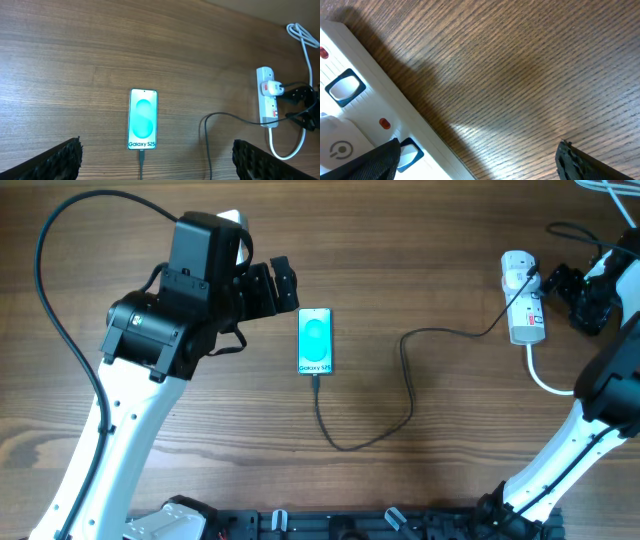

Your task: Plug charger to phone and switch on socket

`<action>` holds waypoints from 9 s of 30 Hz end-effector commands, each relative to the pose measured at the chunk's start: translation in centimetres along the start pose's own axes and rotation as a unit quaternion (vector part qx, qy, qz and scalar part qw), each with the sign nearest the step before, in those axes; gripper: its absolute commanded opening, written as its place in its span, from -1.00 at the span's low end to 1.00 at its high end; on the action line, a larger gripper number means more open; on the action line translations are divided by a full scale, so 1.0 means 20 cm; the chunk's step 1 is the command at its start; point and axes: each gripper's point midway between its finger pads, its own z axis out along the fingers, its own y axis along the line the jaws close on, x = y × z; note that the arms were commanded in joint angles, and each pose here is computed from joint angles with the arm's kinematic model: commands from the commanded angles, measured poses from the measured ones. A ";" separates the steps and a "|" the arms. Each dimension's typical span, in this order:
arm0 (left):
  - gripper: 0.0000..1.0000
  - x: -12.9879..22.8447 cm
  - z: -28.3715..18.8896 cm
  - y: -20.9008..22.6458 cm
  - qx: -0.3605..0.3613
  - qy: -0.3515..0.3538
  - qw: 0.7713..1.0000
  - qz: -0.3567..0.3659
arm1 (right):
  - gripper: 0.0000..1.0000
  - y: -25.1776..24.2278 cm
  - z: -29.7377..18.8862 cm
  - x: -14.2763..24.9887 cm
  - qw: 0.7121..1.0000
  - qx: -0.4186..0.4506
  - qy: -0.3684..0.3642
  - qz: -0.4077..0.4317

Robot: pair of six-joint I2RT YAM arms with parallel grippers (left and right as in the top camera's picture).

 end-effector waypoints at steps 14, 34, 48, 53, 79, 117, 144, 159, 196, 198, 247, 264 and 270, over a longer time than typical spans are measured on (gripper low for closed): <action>1.00 0.00 -0.01 0.01 -0.005 -0.004 1.000 -0.003 | 1.00 0.04 0.08 0.07 0.999 -0.017 0.032 -0.014; 1.00 0.00 -0.01 0.01 -0.005 -0.004 1.000 -0.003 | 1.00 0.07 -0.02 0.16 0.998 0.005 0.056 -0.016; 1.00 0.00 -0.01 0.01 -0.005 -0.004 1.000 -0.003 | 1.00 0.18 -0.84 0.37 1.000 -0.016 0.003 -0.005; 1.00 0.00 -0.01 0.01 -0.005 -0.004 1.000 -0.003 | 1.00 0.30 -1.09 0.58 0.997 -0.039 -0.051 -0.053; 1.00 0.00 -0.01 0.01 -0.005 -0.004 1.000 -0.003 | 1.00 0.32 -1.25 1.25 0.966 -0.113 -0.177 -0.148; 1.00 0.00 -0.01 0.01 -0.005 -0.004 1.000 -0.003 | 1.00 0.59 -1.31 1.52 0.645 -0.282 -0.562 -0.434; 1.00 0.00 -0.01 0.01 -0.005 -0.004 1.000 -0.003 | 1.00 0.43 -0.93 1.29 0.707 -0.181 -0.586 -0.353; 1.00 0.00 -0.01 0.01 -0.005 -0.004 1.000 -0.003 | 1.00 0.38 -0.93 1.24 0.727 -0.181 -0.588 -0.305; 1.00 0.15 0.03 0.20 -0.063 0.025 0.998 -0.009 | 1.00 0.39 -0.93 1.25 0.717 -0.177 -0.589 -0.328; 1.00 0.27 0.02 0.32 -0.089 0.052 0.994 -0.022 | 1.00 0.39 -0.93 1.25 0.717 -0.177 -0.589 -0.328; 1.00 0.64 0.08 0.79 0.002 -0.393 0.908 0.142 | 1.00 0.39 -0.93 1.25 0.717 -0.177 -0.589 -0.328; 1.00 0.63 0.07 0.83 -0.030 -0.397 0.904 0.154 | 1.00 0.39 -0.93 1.25 0.717 -0.176 -0.589 -0.328; 1.00 0.63 0.07 0.83 -0.030 -0.397 0.904 0.154 | 1.00 0.39 -0.93 1.25 0.717 -0.177 -0.589 -0.328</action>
